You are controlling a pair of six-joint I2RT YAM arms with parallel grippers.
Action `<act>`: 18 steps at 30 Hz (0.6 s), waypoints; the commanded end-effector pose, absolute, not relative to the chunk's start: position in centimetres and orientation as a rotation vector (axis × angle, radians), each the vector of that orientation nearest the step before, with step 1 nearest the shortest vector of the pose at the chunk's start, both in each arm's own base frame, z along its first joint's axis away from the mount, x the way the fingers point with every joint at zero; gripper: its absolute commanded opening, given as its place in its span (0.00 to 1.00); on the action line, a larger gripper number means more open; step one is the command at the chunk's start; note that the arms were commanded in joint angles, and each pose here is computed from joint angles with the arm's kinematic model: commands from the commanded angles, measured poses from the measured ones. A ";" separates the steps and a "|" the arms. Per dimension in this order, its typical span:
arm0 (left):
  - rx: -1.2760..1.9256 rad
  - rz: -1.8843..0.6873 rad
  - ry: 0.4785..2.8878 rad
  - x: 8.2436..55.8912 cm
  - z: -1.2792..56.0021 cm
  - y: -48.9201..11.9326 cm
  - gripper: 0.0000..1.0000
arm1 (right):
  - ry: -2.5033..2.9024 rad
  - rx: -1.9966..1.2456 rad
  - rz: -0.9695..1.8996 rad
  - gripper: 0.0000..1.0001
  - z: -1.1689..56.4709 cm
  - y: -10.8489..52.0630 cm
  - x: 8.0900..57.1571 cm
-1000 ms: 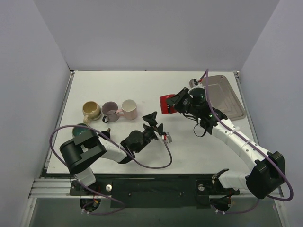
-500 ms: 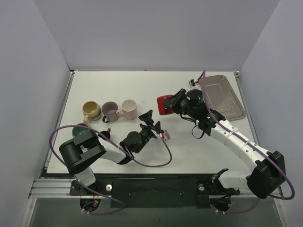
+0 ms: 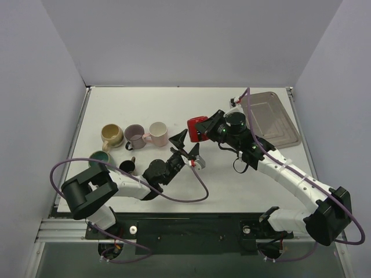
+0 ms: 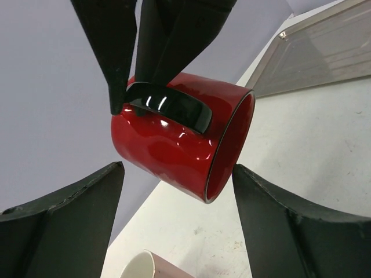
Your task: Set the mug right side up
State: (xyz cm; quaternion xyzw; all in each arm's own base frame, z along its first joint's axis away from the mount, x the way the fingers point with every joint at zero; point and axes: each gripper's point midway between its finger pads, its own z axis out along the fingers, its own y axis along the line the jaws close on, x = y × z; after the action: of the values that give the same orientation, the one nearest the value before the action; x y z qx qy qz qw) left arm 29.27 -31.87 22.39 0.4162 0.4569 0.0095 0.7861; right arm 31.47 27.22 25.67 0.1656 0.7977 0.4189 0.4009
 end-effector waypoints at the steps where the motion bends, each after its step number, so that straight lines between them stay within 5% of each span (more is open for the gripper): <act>1: 0.674 0.010 0.832 29.3 29.3 -30.6 0.82 | 1.775 0.395 1.225 0.00 33.5 27.8 30.9; 7: 0.604 0.072 0.820 29.7 31.2 -29.2 0.70 | 1.775 0.397 1.257 0.00 33.0 28.5 29.9; 17: 0.505 0.121 0.774 30.3 33.8 -26.2 0.67 | 1.802 0.420 1.288 0.00 31.3 29.2 29.4; 18: 0.509 0.118 0.767 30.2 33.9 -26.2 0.56 | 1.809 0.420 1.291 0.00 31.1 29.3 29.4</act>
State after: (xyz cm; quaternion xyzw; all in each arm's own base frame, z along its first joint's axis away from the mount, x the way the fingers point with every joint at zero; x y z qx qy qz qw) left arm 31.74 -29.76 23.53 0.4011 0.4616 0.0784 0.7873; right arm 29.91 28.64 26.98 0.1758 0.7698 0.4612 0.4047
